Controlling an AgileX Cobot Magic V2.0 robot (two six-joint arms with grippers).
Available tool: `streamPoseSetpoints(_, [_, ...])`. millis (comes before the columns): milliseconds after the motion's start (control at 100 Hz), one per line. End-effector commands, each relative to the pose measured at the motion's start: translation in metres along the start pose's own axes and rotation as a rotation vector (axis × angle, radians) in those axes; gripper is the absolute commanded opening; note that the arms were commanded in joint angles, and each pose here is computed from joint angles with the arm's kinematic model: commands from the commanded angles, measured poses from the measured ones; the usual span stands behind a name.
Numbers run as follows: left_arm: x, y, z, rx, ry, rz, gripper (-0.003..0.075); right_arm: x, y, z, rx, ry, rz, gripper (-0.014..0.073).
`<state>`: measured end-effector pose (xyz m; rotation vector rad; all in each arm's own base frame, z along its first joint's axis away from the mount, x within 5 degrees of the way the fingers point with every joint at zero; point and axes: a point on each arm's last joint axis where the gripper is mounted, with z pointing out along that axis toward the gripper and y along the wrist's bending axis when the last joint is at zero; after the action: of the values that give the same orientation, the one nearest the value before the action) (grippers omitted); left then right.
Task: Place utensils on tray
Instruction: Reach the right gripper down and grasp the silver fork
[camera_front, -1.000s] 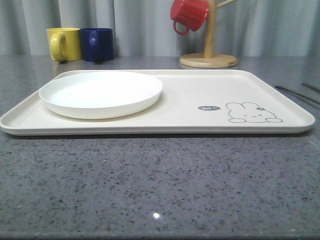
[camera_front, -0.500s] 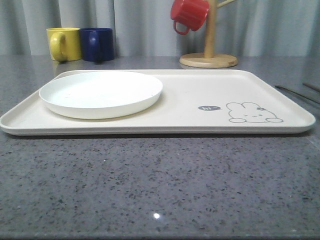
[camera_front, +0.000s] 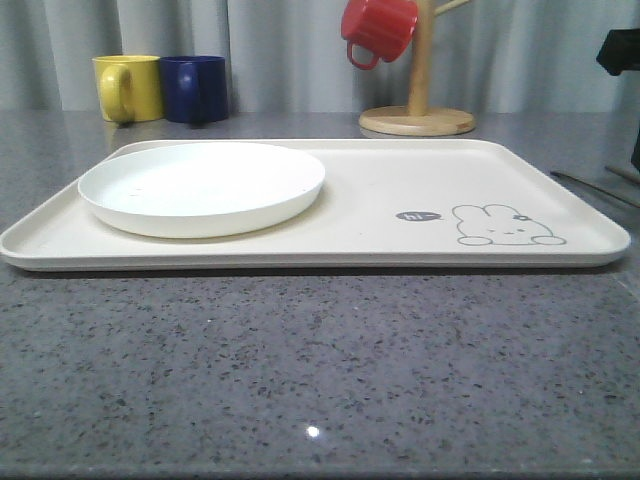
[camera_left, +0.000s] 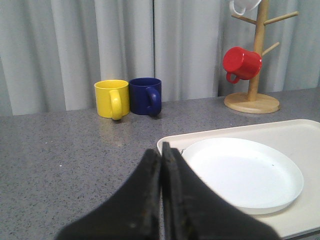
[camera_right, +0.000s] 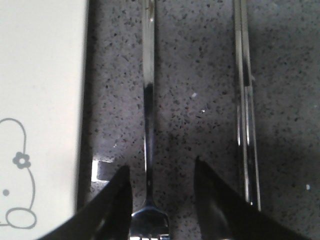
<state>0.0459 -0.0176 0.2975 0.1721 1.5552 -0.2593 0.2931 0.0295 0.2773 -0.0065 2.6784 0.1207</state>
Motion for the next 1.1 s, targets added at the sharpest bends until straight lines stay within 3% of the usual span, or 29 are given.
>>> streamPoseSetpoints(0, [-0.015, 0.001, -0.001, -0.012, -0.094, -0.012, -0.0019, -0.011, 0.006, -0.013, -0.019, -0.089, -0.023, 0.0319])
streamPoseSetpoints(650, [-0.015, 0.001, -0.001, -0.012, -0.094, -0.012, -0.0019, -0.011, 0.011, 0.014, -0.003, -0.020, -0.061, 0.0313])
streamPoseSetpoints(1090, [-0.015, 0.001, -0.001, -0.012, -0.094, -0.012, -0.0019, -0.009, 0.010, 0.026, 0.002, 0.038, -0.060, 0.0015])
